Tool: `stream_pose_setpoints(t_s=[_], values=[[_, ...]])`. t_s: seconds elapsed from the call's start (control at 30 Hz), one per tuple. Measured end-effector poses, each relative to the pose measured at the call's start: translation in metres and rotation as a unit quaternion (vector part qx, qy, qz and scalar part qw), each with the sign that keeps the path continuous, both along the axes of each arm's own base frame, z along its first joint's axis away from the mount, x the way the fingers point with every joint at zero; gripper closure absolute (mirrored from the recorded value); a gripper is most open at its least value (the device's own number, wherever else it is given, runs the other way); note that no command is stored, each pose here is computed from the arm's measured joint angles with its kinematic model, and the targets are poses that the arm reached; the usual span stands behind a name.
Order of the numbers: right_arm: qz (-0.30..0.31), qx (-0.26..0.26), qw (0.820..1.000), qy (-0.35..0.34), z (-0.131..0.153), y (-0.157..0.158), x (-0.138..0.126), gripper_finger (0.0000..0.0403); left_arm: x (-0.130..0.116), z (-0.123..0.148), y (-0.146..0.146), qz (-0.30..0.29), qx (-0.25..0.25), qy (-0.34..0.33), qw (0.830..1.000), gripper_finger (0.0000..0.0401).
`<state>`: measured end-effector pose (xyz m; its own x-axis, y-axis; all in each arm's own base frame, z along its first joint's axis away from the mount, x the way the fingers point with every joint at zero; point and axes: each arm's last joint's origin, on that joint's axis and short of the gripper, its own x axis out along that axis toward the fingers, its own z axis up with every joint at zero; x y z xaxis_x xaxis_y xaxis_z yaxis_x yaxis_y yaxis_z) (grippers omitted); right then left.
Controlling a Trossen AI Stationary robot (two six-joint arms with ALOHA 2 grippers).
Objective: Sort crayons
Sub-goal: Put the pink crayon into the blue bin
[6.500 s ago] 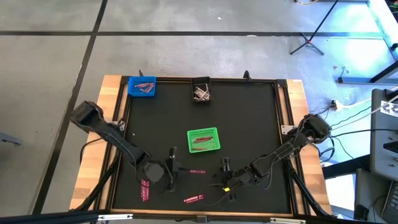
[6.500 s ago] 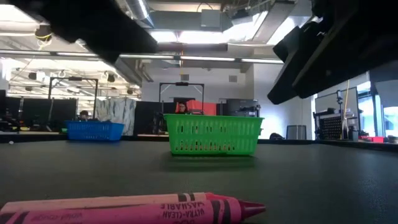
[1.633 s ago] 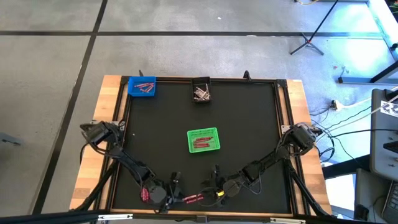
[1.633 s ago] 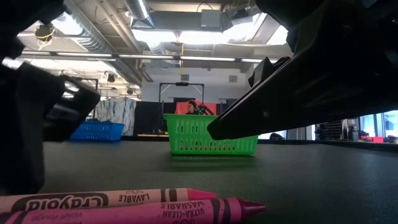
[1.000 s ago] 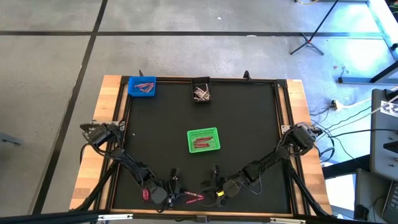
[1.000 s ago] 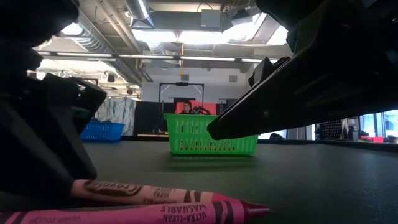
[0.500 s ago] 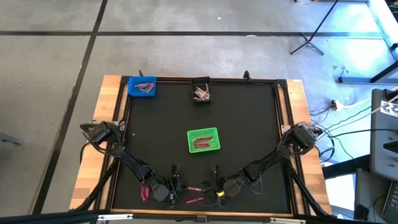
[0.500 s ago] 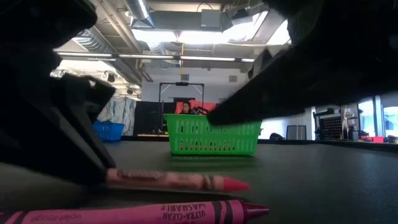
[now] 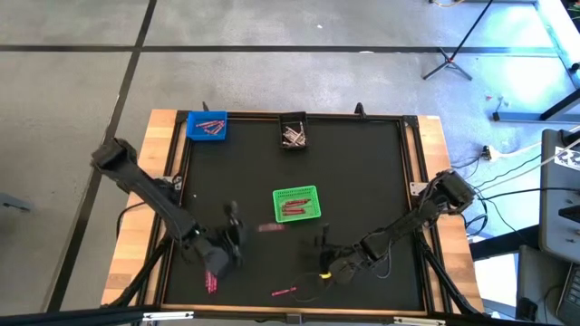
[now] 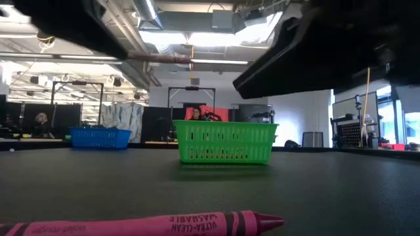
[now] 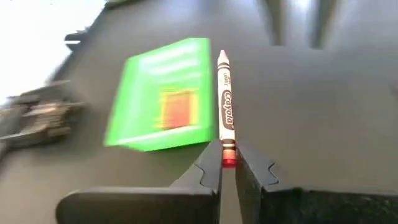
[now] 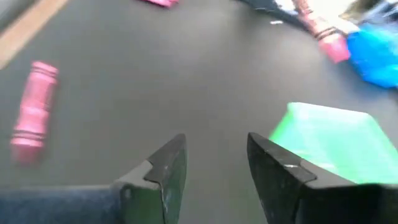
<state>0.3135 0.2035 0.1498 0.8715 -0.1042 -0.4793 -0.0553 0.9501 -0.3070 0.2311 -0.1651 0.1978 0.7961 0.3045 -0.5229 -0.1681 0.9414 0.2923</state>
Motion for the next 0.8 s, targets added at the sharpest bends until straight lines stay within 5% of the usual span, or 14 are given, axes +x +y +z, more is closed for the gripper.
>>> stream_pose_setpoints(t_s=[0.13, 0.37, 0.8], values=[[-0.048, -0.053, 0.997, -0.004, -0.001, -0.01, 0.003, 0.0235, -0.016, 0.025, 0.033, 0.076, 0.04, -0.006, 0.996, 0.0389], [-0.034, -0.035, 0.998, 0.03, -0.005, -0.028, 0.012, 0.0235, -0.041, 0.046, 0.098, 0.234, 0.051, 0.01, 0.971, 0.0389], [-0.033, 0.0, 0.994, 0.106, -0.014, -0.069, 0.025, 0.0235, -0.074, 0.024, 0.204, 0.525, 0.091, 0.077, 0.843, 0.0389]])
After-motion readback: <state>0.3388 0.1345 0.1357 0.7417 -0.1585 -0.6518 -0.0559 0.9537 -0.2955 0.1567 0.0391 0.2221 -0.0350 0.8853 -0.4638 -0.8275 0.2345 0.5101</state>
